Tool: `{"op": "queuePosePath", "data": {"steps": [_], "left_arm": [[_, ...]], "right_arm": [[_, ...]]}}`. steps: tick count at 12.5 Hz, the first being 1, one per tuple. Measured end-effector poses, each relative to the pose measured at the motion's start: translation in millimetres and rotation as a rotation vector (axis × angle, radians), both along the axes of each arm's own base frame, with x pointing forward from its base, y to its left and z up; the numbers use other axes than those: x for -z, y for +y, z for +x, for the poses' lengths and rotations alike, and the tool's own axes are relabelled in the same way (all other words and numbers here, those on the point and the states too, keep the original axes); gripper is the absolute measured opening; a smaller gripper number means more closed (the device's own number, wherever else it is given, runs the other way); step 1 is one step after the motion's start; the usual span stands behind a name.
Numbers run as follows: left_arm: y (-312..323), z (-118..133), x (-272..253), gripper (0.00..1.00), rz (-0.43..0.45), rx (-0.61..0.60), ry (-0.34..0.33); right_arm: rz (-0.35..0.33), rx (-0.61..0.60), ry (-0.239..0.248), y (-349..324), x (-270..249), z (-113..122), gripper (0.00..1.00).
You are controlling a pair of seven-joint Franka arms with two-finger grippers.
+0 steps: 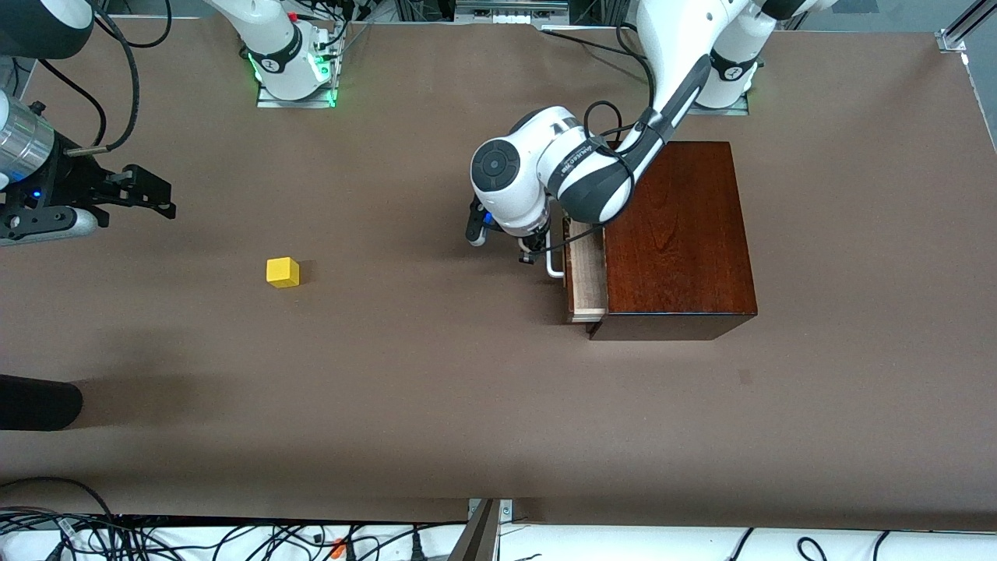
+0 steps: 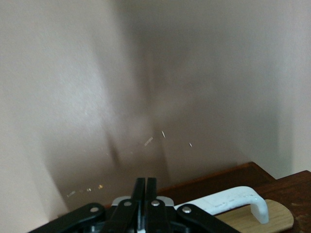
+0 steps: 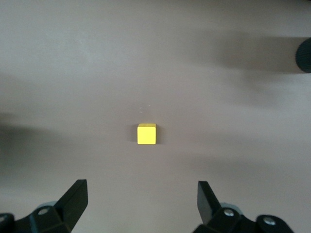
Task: Open drawer, take yellow block, close drawer
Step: 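Push the drawer shut into the wooden box with the left gripper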
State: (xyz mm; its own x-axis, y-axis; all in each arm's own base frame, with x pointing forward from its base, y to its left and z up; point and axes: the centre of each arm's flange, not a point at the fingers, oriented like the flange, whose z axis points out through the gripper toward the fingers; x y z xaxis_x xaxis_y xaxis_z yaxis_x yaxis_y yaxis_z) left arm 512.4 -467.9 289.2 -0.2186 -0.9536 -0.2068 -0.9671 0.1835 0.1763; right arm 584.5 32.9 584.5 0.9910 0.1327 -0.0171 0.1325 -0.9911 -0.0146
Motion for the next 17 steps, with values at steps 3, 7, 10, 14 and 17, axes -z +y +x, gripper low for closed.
{"op": "queuePosePath", "data": {"steps": [3,7,10,14,17], "left_arm": [[25,14,1,0.07,0.029,0.002,0.041],[55,38,0,0.07,0.004,0.008,0.067],[55,40,-5,0.06,-0.002,0.01,0.06],[60,48,-73,0.07,-0.092,-0.084,0.05],[99,67,-133,0.09,-0.106,-0.221,0.065]], "right_arm": [[0.0,-0.003,-0.003,2,-4,0,1.0],[0.002,-0.024,-0.015,16,-11,-1,1.0],[0.002,-0.029,-0.017,22,-12,-1,1.0],[0.001,-0.019,-0.012,17,-11,-1,1.0],[-0.001,-0.014,0.003,15,-9,-2,1.0]]}}
